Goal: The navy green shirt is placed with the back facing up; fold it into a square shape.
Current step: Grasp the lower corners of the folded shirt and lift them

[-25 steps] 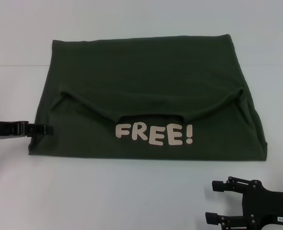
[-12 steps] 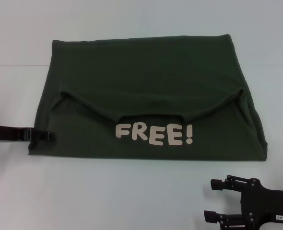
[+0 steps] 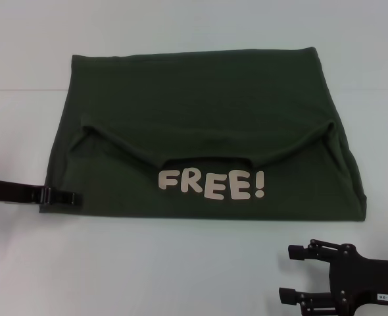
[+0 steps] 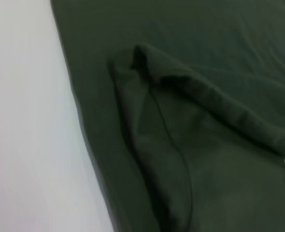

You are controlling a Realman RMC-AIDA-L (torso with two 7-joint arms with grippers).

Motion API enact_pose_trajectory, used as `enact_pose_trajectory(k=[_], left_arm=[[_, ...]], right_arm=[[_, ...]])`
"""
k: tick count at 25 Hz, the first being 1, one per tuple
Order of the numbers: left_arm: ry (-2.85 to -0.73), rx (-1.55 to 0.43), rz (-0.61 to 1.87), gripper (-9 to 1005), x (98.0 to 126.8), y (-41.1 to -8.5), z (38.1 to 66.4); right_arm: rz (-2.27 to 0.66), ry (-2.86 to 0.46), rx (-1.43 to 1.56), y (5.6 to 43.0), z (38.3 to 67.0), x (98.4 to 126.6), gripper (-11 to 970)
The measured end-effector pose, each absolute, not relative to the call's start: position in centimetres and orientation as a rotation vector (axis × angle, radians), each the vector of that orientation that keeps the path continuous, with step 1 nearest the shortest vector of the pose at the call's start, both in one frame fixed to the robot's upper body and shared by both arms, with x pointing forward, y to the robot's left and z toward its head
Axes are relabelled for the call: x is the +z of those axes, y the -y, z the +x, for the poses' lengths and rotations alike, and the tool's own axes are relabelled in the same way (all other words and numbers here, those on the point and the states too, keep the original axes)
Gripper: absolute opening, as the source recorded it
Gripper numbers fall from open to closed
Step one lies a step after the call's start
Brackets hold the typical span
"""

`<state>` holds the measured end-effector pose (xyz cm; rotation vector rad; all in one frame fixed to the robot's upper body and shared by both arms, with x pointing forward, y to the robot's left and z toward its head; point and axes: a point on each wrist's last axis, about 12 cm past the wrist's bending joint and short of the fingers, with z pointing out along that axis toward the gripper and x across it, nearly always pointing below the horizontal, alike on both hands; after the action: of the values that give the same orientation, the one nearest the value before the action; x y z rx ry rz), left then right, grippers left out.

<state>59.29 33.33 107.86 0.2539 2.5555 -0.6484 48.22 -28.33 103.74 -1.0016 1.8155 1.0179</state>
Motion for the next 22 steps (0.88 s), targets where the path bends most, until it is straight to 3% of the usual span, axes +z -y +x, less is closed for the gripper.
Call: enact_pose_trajectory(k=[13,18,22], left_arm=[[-2.583,-0.62,0.298,580,107.85,-33.3,59.04],[-2.587,-0.612,0.306,341,107.8,-33.27,58.99],[-2.59,-0.617,0.313,235,107.8,-33.19,58.95]], right_arm=[[-0.995,-1.819,1.023,28.33,48.23,103.76,903],[-0.99,-1.823,1.027,28.38,48.23,103.78,903],[-0.99,-1.823,1.028,28.4,48.22,103.8,902]])
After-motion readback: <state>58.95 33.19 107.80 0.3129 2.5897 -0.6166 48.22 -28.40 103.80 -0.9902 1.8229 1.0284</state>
